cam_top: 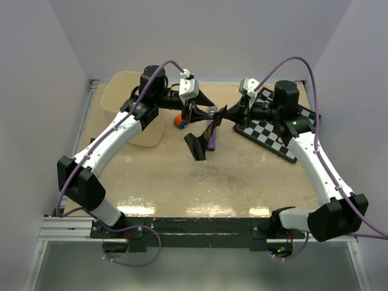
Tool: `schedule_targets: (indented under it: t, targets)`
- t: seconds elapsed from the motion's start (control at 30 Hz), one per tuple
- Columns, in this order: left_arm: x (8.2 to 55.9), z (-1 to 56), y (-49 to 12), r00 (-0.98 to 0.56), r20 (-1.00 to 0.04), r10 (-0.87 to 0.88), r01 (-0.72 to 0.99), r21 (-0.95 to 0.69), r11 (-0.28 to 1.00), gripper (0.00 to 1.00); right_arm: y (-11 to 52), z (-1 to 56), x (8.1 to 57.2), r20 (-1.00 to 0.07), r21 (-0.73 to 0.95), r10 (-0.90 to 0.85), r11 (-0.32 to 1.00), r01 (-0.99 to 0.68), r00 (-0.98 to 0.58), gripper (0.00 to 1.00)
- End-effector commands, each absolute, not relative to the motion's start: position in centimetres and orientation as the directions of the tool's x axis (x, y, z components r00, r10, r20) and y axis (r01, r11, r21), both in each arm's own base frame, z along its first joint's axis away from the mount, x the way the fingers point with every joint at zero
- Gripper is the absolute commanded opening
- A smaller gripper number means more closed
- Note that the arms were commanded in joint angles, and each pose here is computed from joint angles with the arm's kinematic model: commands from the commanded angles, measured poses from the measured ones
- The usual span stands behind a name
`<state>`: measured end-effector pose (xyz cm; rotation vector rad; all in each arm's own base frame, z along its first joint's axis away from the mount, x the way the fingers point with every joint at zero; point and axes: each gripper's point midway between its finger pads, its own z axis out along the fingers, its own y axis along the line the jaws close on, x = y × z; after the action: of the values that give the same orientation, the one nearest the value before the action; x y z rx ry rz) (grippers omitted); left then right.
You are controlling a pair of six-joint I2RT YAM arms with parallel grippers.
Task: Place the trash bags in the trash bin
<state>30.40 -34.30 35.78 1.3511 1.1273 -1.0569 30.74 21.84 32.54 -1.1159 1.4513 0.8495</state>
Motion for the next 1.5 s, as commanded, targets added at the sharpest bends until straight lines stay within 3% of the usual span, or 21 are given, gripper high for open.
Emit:
schedule_targets:
  t: [0.0,0.3,0.37,0.43,0.6,0.9,1.1,1.3,1.47]
  targets:
    - [28.1,35.4,-34.3,0.190,-0.976,0.104,0.974,0.174,-0.145,0.52,21.7,35.1,31.1,-0.977,-0.162,-0.188,0.320,-0.933,0.106,0.00]
    - [29.6,36.2,-35.4,0.193,-0.978,0.074,0.978,0.186,-0.096,0.48,22.3,35.2,30.7,-0.974,-0.175,-0.190,0.299,-0.938,0.121,0.00]
    - [29.8,36.4,-35.7,0.192,-0.979,0.062,0.978,0.186,-0.094,0.41,22.4,35.3,30.7,-0.974,-0.178,-0.191,0.298,-0.938,0.124,0.00]
    - [29.9,36.5,-35.9,0.179,-0.982,0.054,0.980,0.174,-0.094,0.25,22.5,35.3,30.7,-0.973,-0.180,-0.193,0.297,-0.938,0.126,0.00]
    - [30.0,36.2,-36.0,0.169,-0.984,0.059,0.982,0.162,-0.099,0.00,22.5,35.2,30.7,-0.974,-0.176,-0.192,0.304,-0.936,0.121,0.00]
    - [30.9,36.2,-34.3,0.201,-0.973,0.115,0.979,0.201,-0.010,0.00,20.9,31.9,30.7,-0.955,-0.170,-0.289,0.363,-0.916,0.063,0.00]
    - [30.7,35.6,-33.6,0.201,-0.970,0.135,0.979,0.205,0.016,0.00,20.3,32.4,30.0,-0.947,-0.203,-0.309,0.380,-0.902,0.083,0.20]
    - [30.3,35.5,-33.8,0.185,-0.974,0.127,0.982,0.187,-0.001,0.00,20.8,34.7,28.7,-0.874,-0.418,-0.373,0.256,-0.872,0.310,0.46]
    - [29.7,35.2,-33.9,0.142,-0.982,0.127,0.990,0.137,-0.045,0.00,21.6,38.2,28.3,-0.801,-0.577,-0.366,0.264,-0.773,0.473,0.51]
